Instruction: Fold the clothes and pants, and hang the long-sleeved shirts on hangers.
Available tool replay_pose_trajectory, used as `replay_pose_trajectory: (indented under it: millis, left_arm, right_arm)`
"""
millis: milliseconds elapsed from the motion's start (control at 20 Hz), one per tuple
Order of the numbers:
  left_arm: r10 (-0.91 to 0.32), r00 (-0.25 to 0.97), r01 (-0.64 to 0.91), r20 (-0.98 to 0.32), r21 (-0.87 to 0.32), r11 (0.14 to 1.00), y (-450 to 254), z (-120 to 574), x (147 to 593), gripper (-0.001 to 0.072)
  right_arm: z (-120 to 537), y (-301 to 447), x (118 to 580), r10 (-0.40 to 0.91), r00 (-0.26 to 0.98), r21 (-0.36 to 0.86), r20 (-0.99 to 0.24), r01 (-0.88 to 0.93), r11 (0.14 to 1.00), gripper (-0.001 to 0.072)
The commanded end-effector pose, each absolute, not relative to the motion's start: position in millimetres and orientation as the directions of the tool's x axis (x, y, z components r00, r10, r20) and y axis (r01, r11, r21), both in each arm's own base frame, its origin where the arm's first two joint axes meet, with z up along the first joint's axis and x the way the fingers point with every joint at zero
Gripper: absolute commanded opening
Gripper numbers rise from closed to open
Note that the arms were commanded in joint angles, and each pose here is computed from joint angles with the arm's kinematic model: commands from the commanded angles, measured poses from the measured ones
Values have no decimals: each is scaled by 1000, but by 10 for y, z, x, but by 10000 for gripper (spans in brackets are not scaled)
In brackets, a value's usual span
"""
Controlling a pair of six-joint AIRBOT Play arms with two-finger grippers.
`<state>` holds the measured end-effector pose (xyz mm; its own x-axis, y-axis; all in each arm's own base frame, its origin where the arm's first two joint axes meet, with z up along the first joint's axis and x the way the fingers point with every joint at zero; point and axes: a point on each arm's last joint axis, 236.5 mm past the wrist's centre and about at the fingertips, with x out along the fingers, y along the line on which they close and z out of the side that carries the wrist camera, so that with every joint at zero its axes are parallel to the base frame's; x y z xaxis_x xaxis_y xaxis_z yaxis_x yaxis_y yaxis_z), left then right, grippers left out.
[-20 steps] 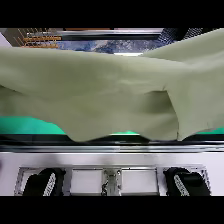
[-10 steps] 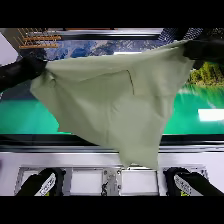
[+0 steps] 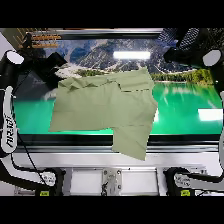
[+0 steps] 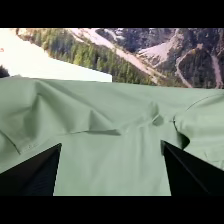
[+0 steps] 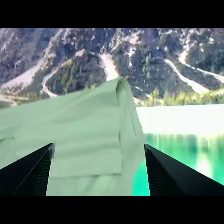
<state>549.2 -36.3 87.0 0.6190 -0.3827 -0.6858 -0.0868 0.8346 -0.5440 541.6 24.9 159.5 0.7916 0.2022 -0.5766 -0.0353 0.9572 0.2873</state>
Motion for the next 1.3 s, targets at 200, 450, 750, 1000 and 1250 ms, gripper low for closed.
replay_pose_trajectory:
  millis: [200,450,750,1000,1250]
  left_arm:
    - [-284,375,-245,-882,-390,888,61,90,4195,692]
    - [-309,248,-315,-918,-378,871,-199,-558,3214,692]
    - [-322,333,-357,-886,-435,827,-310,-611,3053,692]
    - [-318,344,-355,-883,-436,827,-307,-589,3044,692]
    - [-288,339,-495,-896,-430,755,-56,-717,2936,424]
  right_arm:
    - [127,-105,3683,257,291,293,-922,88,952,609]
    - [-877,377,2840,411,150,436,-899,232,869,609]
    - [-1098,709,2881,481,241,535,-843,282,796,579]
    - [-1172,1038,3017,499,266,560,-825,263,786,560]
    - [-1137,1128,3029,503,271,558,-821,194,807,16]
